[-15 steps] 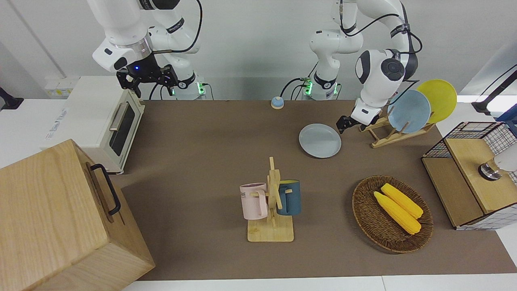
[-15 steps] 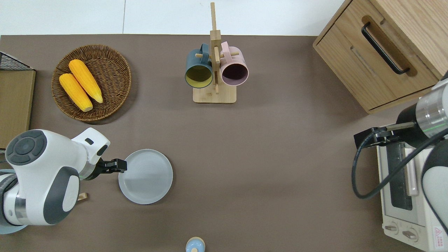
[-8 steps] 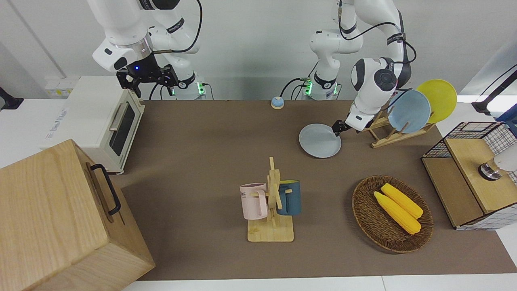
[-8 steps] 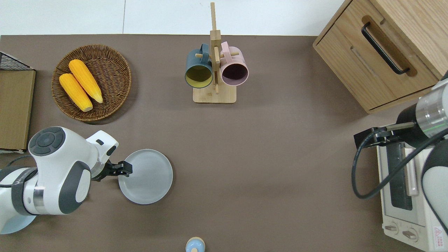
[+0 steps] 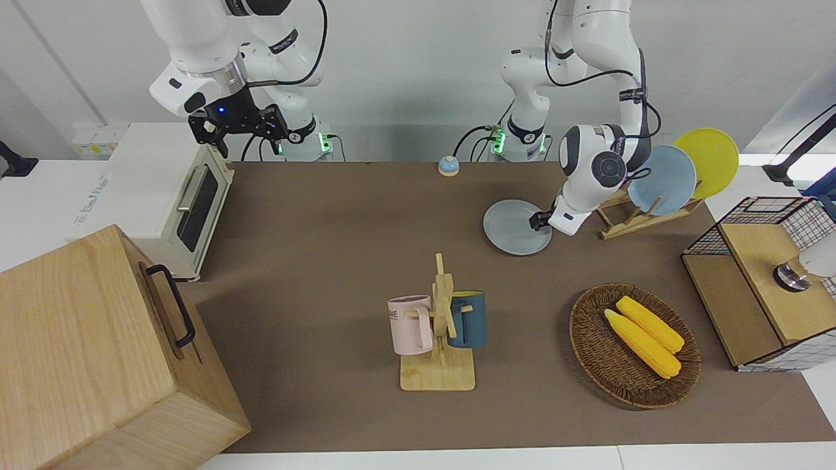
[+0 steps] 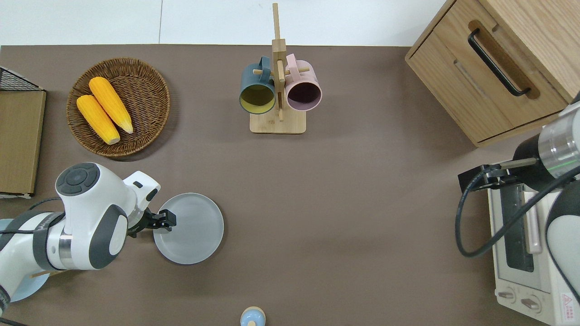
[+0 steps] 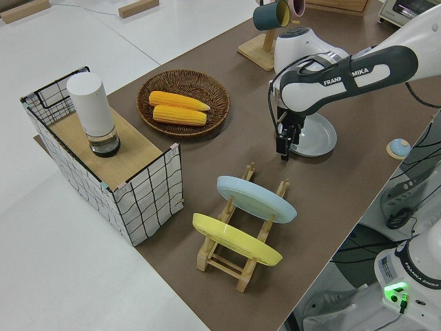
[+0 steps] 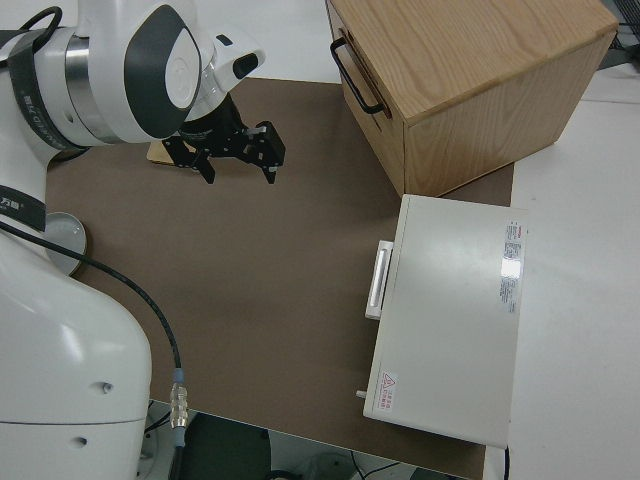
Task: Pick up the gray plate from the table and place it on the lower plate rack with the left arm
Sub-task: 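Close the left gripper on the gray plate's rim and lift it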
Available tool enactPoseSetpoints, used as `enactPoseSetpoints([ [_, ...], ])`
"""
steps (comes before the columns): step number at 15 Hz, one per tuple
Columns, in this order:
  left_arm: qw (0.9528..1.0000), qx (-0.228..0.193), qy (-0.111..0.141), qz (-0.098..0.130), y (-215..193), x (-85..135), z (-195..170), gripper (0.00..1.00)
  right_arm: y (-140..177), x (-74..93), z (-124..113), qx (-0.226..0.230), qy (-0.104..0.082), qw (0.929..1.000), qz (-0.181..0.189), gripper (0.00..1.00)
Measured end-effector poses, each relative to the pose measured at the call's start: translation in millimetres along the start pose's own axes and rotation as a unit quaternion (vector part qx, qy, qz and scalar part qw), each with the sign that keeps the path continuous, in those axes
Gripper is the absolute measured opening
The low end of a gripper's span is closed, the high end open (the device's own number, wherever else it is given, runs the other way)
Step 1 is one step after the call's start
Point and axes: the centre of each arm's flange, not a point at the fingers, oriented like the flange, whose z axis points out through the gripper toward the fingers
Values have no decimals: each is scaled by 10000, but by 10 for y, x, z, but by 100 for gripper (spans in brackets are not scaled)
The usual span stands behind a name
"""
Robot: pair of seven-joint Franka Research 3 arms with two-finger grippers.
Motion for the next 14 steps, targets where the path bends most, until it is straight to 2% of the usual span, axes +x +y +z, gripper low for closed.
enactPoseSetpoints([
  [4, 9999, -70, 31, -92, 31, 7, -36, 36, 0, 0, 0, 0, 0, 10000, 0, 99],
  [7, 9999, -94, 44, -115, 41, -3, -78, 11, 0, 0, 0, 0, 0, 10000, 0, 99],
  [14, 9998, -116, 61, -134, 41, 2, -102, 9, 0, 0, 0, 0, 0, 10000, 0, 99],
])
